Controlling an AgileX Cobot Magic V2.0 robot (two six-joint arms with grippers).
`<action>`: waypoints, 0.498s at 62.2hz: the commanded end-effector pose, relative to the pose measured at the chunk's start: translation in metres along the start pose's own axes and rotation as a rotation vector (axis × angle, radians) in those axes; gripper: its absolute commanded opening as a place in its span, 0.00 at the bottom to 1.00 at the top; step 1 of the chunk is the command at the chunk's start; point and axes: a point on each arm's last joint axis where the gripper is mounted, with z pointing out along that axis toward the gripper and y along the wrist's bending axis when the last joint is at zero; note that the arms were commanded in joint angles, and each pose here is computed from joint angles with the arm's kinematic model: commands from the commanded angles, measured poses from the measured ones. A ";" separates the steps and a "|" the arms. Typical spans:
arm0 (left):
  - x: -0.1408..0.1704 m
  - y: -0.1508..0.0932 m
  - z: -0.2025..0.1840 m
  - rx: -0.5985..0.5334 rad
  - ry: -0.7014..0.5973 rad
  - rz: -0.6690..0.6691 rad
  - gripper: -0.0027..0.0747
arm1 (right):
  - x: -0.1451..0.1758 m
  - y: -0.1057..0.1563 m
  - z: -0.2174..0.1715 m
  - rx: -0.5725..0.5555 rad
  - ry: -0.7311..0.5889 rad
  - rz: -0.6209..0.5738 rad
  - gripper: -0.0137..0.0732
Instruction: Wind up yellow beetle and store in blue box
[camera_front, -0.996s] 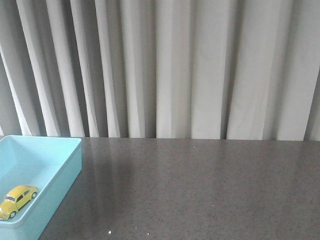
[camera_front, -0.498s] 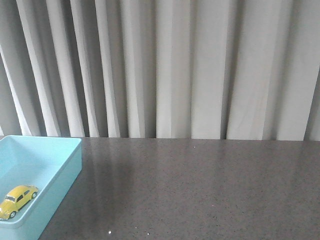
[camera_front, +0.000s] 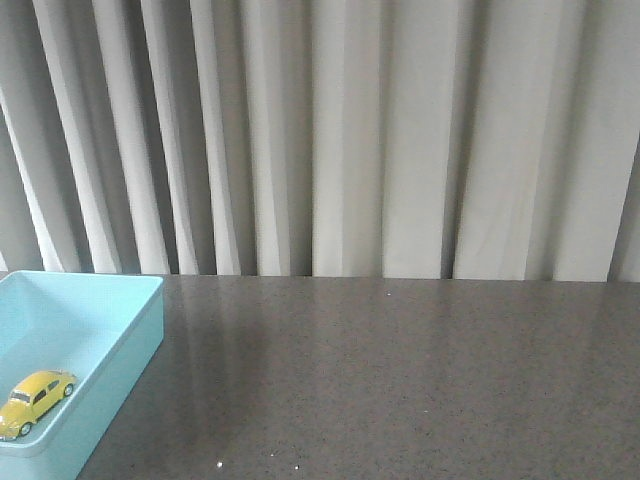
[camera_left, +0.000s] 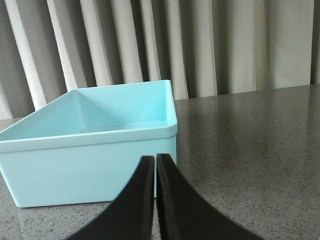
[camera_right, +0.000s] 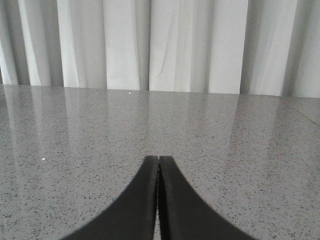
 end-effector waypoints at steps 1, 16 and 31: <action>-0.011 0.000 -0.002 0.002 -0.105 -0.017 0.03 | -0.007 -0.001 -0.001 0.016 -0.086 -0.009 0.15; -0.011 0.000 -0.002 0.002 -0.105 -0.017 0.03 | -0.007 -0.001 -0.001 0.015 -0.098 0.022 0.15; -0.011 0.000 -0.002 0.002 -0.105 -0.017 0.03 | -0.009 -0.001 -0.001 0.007 -0.119 0.099 0.15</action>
